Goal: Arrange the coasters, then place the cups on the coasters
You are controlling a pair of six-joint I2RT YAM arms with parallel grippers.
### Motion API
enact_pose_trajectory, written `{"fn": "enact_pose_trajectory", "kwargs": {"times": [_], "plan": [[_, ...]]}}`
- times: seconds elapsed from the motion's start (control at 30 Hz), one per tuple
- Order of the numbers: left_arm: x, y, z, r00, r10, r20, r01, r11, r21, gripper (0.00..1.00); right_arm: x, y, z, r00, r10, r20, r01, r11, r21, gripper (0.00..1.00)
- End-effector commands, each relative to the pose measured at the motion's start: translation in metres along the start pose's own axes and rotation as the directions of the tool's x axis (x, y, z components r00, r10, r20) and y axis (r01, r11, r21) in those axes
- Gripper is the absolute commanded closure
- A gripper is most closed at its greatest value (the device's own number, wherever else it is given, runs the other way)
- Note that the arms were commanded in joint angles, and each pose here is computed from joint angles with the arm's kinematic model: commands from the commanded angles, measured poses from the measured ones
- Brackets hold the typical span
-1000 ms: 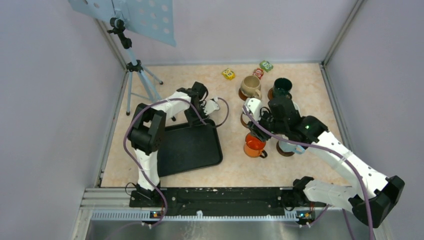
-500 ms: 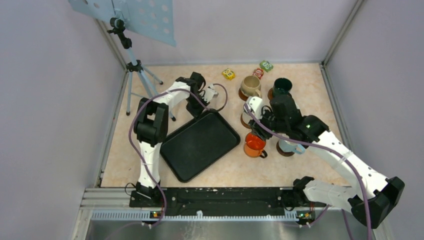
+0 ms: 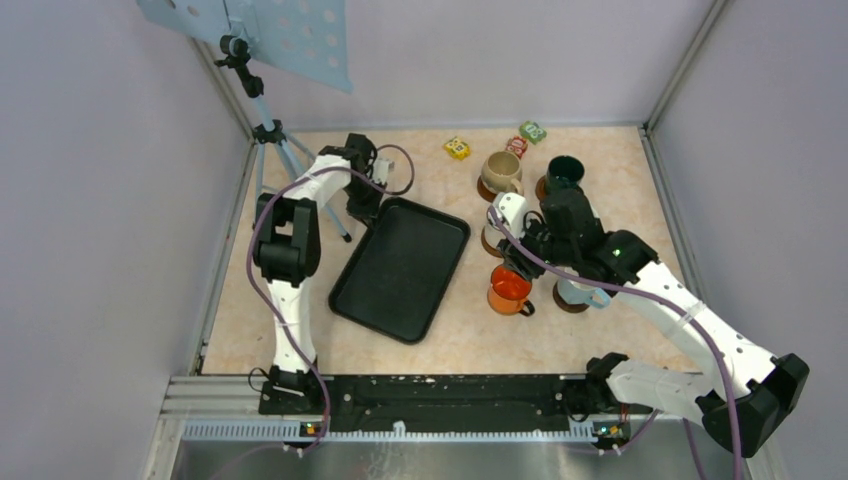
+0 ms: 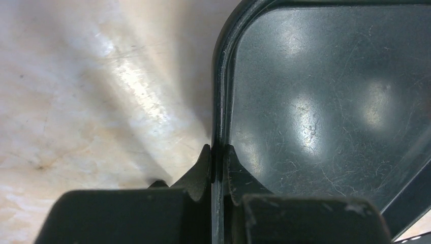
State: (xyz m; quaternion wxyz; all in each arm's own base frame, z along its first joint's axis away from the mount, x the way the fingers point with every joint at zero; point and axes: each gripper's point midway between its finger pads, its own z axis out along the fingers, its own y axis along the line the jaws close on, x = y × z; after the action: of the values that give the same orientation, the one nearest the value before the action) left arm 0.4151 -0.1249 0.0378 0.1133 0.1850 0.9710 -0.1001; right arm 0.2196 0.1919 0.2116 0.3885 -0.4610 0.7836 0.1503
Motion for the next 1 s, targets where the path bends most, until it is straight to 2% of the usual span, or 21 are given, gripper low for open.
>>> {"fn": "enact_pose_trajectory", "kwargs": {"times": [0.0,0.27,0.8,0.97], "plan": [[-0.019,0.003,-0.020,0.986,-0.130,0.108,0.136,0.989,-0.052,1.00,-0.019,-0.004,-0.006,0.998,0.010,0.064,-0.010,1.000,0.005,0.59],[-0.017,0.014,-0.030,0.946,-0.280,0.164,0.301,0.946,-0.117,1.00,-0.017,-0.002,-0.006,0.998,0.013,0.061,-0.012,1.000,-0.006,0.59],[-0.006,0.037,-0.042,0.897,-0.358,0.258,0.419,0.875,-0.241,1.00,-0.015,0.000,-0.001,0.999,0.022,0.046,-0.021,1.000,-0.023,0.59],[-0.003,0.038,-0.045,0.880,-0.380,0.286,0.450,0.860,-0.242,0.95,-0.015,0.001,0.001,0.999,0.024,0.043,-0.022,0.999,-0.031,0.59]]}}
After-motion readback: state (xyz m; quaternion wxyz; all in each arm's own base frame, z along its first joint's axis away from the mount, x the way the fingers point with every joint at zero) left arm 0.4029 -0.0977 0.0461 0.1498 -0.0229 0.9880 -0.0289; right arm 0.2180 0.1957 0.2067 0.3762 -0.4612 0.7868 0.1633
